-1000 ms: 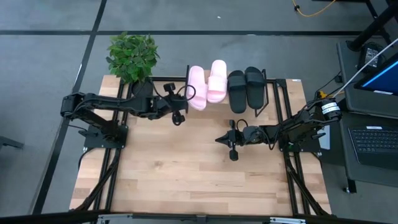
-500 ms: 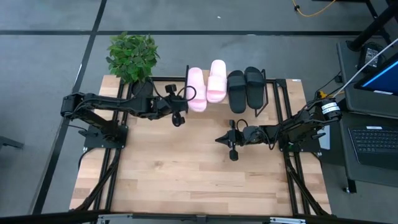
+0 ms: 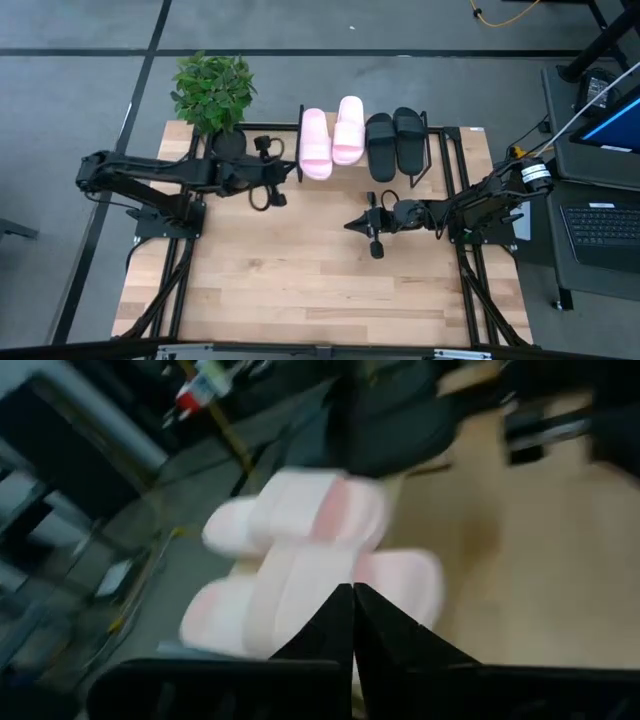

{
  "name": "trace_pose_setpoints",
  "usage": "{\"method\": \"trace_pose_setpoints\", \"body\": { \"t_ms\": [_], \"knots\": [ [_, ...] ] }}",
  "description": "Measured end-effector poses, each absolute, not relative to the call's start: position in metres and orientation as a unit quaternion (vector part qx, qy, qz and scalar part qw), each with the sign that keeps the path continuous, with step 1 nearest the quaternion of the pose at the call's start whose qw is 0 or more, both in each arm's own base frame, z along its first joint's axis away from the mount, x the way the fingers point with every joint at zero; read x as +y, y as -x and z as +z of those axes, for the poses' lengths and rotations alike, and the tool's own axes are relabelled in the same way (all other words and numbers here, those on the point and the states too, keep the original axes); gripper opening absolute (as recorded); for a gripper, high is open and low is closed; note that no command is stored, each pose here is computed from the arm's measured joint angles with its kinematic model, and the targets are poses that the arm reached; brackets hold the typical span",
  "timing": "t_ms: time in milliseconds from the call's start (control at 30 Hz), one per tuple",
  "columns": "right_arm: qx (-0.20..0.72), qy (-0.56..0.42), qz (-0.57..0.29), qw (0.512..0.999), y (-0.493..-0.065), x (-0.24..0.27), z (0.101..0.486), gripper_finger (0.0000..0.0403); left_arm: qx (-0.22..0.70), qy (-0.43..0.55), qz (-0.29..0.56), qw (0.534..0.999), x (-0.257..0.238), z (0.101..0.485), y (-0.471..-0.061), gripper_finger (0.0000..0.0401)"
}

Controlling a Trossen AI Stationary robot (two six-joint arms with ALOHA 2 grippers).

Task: Pick and place slides into the shelf
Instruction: Return to Home Position

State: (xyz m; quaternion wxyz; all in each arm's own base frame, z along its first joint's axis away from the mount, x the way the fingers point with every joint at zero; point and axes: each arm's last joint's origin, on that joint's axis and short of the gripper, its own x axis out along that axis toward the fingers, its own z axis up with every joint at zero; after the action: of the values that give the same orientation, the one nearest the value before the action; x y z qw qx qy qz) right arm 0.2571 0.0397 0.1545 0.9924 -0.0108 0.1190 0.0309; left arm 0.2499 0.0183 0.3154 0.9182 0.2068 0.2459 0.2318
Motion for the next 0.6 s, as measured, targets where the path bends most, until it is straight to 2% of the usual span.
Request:
{"method": "trace_pose_setpoints", "body": {
  "t_ms": [267, 433, 600],
  "knots": [
    [0.055, 0.023, 0.047, 0.997, -0.243, 0.037, 0.197, 0.0006, 0.219, -0.206, 0.187, 0.935, 0.0, 0.328, -0.232, 0.0],
    [0.07, 0.015, 0.037, 0.997, -0.214, 0.031, 0.221, 0.0004, 0.216, -0.192, 0.17, 0.942, -0.006, 0.316, -0.222, 0.0],
    [0.036, 0.022, 0.036, 0.998, -0.178, 0.025, 0.249, 0.0004, 0.197, -0.178, 0.167, 0.95, -0.008, 0.3, -0.201, 0.0]
  ]
}}
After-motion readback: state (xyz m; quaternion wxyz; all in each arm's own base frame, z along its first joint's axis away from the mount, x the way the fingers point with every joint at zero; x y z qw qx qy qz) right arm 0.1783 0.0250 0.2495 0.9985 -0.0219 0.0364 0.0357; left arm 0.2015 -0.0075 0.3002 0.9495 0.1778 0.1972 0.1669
